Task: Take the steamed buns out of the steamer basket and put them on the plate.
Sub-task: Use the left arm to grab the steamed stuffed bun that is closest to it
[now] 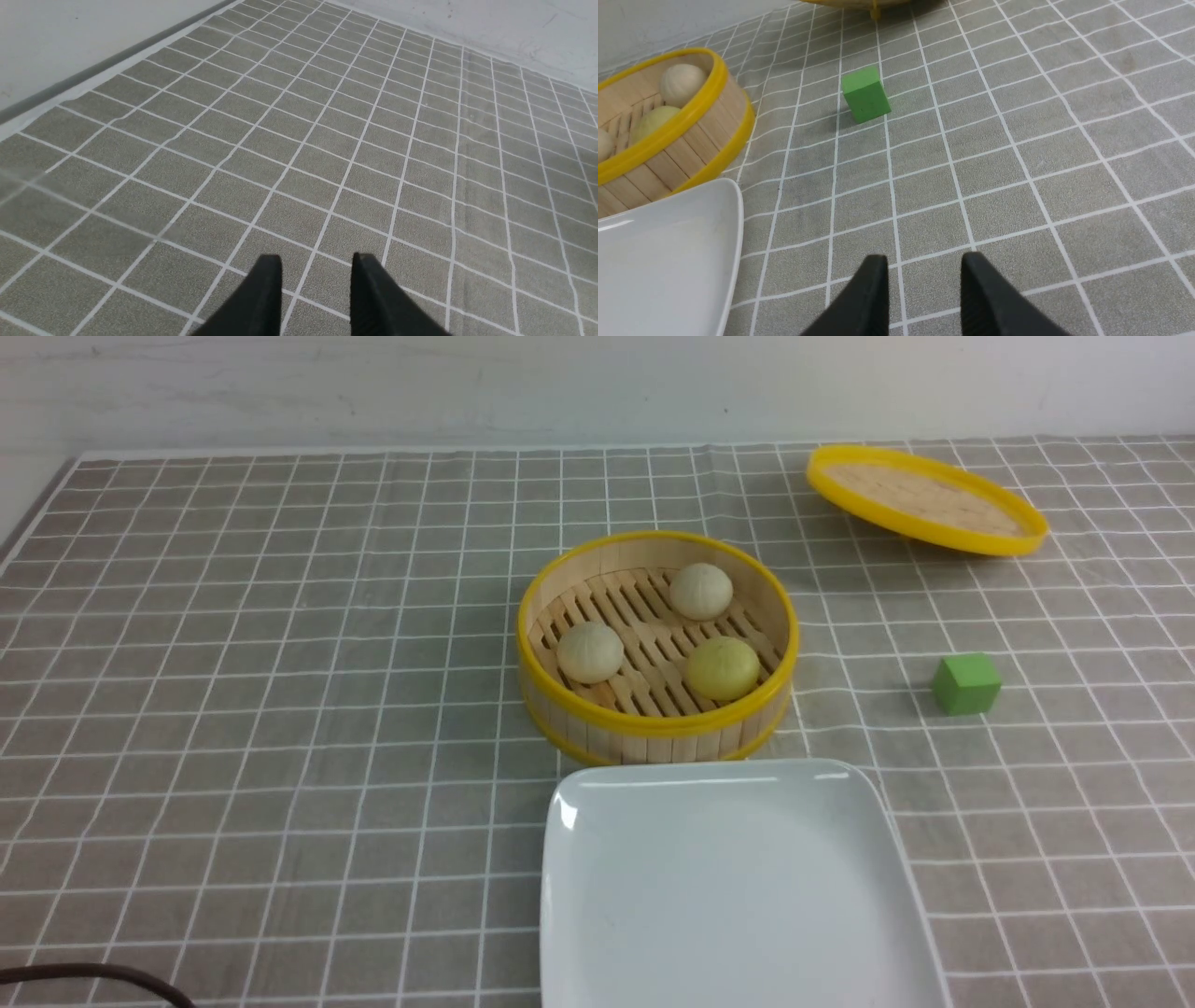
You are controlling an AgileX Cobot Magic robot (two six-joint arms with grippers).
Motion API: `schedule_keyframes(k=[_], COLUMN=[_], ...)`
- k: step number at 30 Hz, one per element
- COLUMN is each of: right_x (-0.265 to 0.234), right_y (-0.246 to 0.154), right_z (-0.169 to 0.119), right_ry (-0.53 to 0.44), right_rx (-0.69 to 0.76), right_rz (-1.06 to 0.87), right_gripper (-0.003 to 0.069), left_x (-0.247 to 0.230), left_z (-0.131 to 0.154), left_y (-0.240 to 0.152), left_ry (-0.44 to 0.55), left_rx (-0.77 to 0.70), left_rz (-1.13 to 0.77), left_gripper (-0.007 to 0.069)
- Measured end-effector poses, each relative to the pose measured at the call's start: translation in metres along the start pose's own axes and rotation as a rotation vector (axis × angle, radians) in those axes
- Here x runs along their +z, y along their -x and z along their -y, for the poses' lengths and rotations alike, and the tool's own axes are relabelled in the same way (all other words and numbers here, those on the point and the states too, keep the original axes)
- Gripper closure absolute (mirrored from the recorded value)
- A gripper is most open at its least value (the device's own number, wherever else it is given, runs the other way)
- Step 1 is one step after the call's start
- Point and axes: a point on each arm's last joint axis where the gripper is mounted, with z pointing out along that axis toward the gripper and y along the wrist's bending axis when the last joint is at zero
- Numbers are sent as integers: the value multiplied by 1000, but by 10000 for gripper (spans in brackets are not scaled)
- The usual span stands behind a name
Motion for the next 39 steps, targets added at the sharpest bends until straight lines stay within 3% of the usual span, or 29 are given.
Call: schedule_keyframes(k=[24,32,39], right_x=[0,-3,-1], right_y=[3,19,13], right_z=[-2,-10,-10], right_ry=[27,164,147], right_rx=[48,510,533], right_rz=[35,174,109], right_gripper=[419,419,419], left_x=[0,-1,-2], left_z=[1,8,13], left_y=[0,6,12], left_ry=[-6,-96,-162], left_rx=[-30,-242,-261], left_rz=[5,57,111], left_gripper=[384,384,384])
